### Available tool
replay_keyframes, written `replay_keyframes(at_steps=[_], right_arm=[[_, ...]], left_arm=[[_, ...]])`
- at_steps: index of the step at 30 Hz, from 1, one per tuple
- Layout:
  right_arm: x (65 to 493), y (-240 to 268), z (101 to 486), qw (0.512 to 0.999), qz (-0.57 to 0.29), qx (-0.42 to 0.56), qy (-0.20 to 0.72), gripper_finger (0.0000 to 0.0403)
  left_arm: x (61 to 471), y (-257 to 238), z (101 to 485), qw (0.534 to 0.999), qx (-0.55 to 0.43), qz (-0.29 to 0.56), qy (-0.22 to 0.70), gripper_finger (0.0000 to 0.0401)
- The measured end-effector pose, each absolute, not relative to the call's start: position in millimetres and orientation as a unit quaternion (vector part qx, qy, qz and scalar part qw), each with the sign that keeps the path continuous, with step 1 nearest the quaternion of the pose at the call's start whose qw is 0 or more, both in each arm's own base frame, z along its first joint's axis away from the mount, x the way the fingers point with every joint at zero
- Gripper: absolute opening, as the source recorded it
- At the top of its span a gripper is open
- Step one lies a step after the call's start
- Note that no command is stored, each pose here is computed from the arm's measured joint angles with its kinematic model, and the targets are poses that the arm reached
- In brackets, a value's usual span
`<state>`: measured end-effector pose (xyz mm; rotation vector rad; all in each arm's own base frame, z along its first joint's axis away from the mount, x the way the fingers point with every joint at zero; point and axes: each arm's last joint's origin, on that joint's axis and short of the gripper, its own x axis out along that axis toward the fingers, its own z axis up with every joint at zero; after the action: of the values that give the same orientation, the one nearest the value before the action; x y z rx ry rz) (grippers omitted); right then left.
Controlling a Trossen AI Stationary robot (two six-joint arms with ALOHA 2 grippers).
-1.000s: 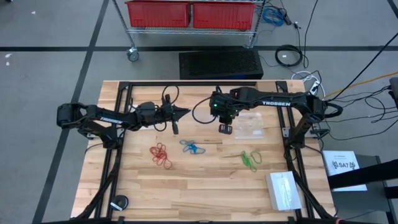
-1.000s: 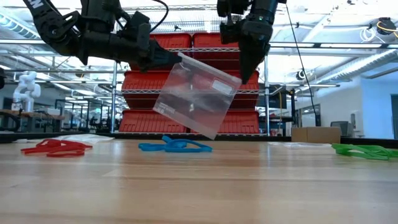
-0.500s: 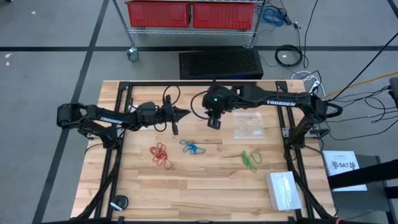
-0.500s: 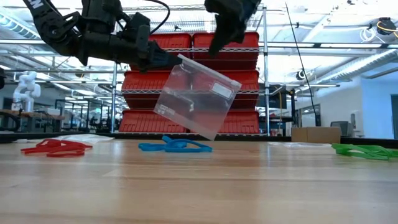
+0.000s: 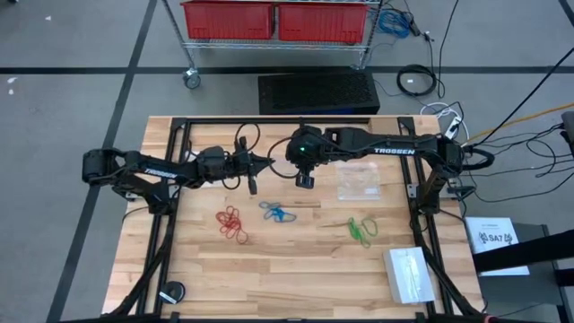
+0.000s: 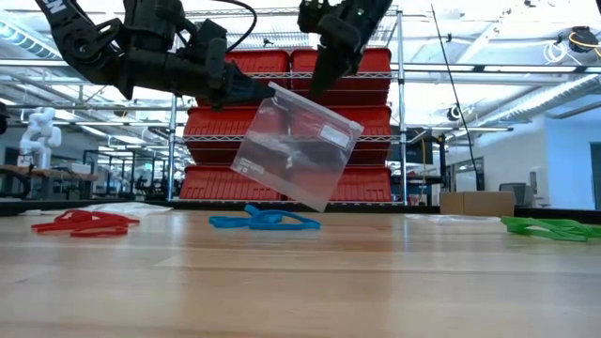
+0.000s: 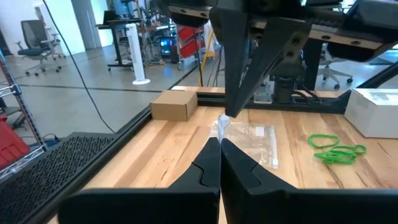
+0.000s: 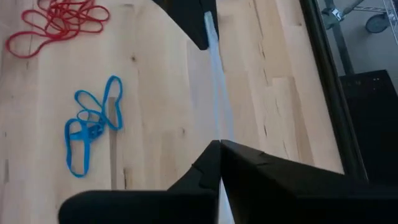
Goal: Sort rubber bands
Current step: Open the center transparent zip bag
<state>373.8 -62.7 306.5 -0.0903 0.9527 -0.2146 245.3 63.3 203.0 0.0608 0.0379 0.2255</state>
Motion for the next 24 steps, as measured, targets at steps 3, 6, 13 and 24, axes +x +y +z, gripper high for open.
replay_keyframes(at_steps=[3, 6, 13, 24], right_arm=[[374.1, -63.7, 307.0, 0.882, -0.110, -0.049, 0.455, 0.0001], [373.1, -65.6, 306.6, 0.879, -0.116, -0.053, 0.460, 0.0000], [377.1, -66.8, 299.8, 0.876, -0.110, -0.049, 0.467, 0.0000], [382.5, -66.1, 290.6, 0.873, -0.112, -0.036, 0.473, 0.0000]], left_arm=[[245.3, 63.3, 203.0, 0.993, 0.030, 0.112, 0.019, 0.0000], [245.3, 63.3, 203.0, 0.993, 0.030, 0.112, 0.019, 0.0000], [245.3, 63.2, 203.0, 0.993, 0.030, 0.112, 0.019, 0.0000], [245.2, 63.2, 202.8, 0.993, 0.028, 0.112, 0.019, 0.0000]])
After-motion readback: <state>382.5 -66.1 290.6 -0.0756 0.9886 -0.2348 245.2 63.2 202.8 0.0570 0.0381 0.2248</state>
